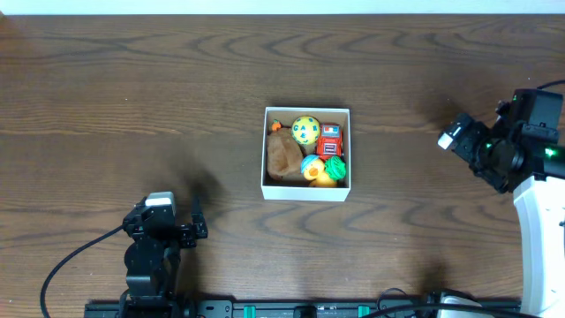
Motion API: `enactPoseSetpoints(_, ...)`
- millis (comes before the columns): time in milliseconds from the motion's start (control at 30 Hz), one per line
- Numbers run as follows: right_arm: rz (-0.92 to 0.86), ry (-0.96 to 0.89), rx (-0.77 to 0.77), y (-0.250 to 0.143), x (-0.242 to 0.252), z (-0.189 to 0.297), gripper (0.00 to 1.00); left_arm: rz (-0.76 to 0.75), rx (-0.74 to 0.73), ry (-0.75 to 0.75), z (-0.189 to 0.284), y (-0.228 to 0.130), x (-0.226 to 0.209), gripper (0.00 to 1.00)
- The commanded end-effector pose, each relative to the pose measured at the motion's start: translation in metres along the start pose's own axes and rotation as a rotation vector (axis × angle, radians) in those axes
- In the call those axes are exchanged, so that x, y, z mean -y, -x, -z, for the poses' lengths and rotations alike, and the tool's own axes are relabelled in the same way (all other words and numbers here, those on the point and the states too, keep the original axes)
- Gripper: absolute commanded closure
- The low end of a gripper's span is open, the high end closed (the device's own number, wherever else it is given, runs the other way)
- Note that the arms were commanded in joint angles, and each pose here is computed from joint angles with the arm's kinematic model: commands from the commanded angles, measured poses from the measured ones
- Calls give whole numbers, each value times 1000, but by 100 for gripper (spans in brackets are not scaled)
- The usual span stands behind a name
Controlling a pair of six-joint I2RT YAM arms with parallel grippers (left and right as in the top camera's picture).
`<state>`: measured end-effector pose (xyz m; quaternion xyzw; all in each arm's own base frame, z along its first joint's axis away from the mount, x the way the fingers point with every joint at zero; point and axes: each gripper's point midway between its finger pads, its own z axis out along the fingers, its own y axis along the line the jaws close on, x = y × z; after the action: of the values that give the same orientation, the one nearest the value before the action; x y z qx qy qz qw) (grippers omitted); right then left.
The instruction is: Pack container
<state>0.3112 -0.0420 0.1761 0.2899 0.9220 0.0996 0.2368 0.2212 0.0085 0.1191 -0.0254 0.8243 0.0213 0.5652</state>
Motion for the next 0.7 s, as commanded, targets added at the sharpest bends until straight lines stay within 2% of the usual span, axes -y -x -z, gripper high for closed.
enactPoseSetpoints(0,268,36,95,3,-17,21,1,-14,-21,-6,-4,-9,1,2)
enactPoseSetpoints(167,604,124,245,-5,-53,47,1,-14,-21,-5,-4,-9,1,2)
enactPoseSetpoints(267,713,160,327,-15,-62,57,1,-14,-21,-6,-4,-9,1,2)
enactPoseSetpoints(433,729,190,431,-36,-49,52,1,-14,-21,-5,-4,-9,1,2)
enactPoseSetpoints(667,731,206,491,-82,-16,21,1,-14,-21,-5,-4,-9,1,2)
